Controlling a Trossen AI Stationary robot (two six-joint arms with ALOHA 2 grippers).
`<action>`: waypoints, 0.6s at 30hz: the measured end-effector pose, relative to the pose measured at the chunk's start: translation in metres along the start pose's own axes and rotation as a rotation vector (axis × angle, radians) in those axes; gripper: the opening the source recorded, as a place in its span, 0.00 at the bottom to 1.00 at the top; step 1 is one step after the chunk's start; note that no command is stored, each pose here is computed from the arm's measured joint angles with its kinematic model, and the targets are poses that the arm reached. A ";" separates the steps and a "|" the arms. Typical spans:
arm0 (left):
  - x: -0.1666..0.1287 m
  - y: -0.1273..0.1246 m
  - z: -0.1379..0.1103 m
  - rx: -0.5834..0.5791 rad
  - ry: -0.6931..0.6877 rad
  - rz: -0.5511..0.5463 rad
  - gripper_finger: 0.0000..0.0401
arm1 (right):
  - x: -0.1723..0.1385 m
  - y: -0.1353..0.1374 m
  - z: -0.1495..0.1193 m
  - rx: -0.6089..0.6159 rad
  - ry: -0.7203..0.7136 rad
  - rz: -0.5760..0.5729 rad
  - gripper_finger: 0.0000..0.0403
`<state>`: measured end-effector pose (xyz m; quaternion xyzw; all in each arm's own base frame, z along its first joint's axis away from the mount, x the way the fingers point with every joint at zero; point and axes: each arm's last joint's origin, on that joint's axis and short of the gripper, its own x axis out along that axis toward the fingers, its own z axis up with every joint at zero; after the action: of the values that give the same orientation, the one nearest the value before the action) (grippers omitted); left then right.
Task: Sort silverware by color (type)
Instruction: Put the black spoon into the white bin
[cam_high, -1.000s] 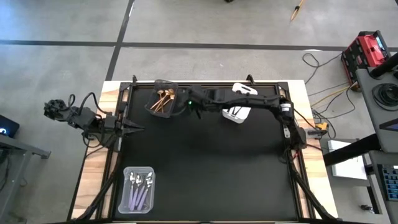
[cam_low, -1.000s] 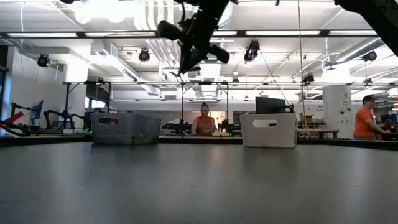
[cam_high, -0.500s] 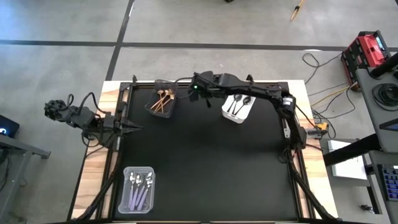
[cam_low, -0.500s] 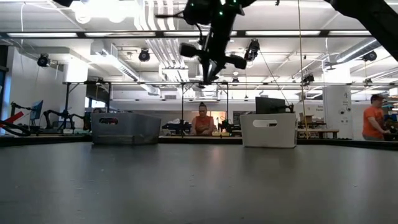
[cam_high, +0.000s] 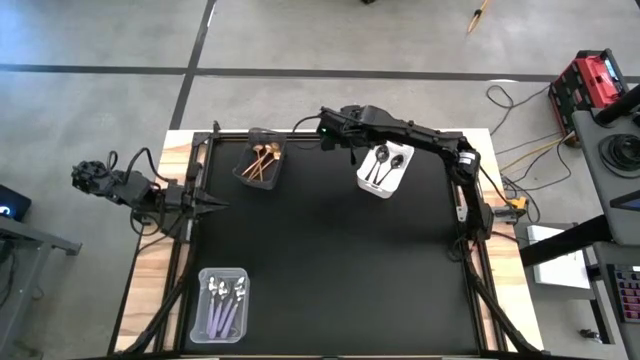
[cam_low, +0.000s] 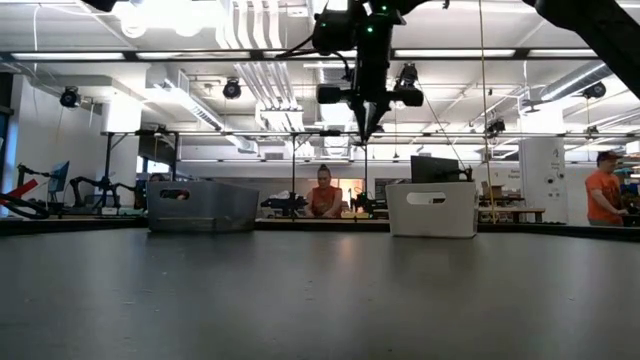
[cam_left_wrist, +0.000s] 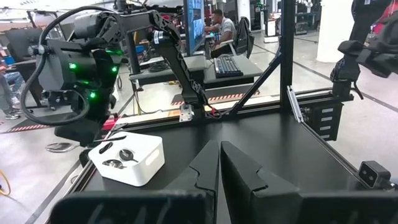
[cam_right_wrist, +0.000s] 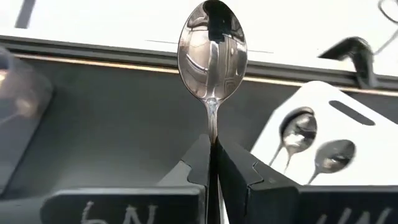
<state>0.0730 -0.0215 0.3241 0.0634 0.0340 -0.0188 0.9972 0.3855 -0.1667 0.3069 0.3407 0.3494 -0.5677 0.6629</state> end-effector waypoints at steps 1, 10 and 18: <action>0.000 0.000 0.000 -0.001 -0.002 0.000 0.00 | -0.001 -0.002 0.000 0.007 0.001 -0.013 0.03; -0.003 0.001 -0.001 -0.003 -0.007 0.000 0.00 | 0.001 -0.011 0.006 0.039 0.001 -0.058 0.03; -0.005 0.002 -0.002 -0.003 -0.015 0.001 0.00 | 0.005 -0.021 0.011 0.028 0.026 -0.108 0.03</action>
<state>0.0676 -0.0190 0.3224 0.0617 0.0264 -0.0186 0.9976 0.3662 -0.1807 0.3076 0.3377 0.3680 -0.6031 0.6219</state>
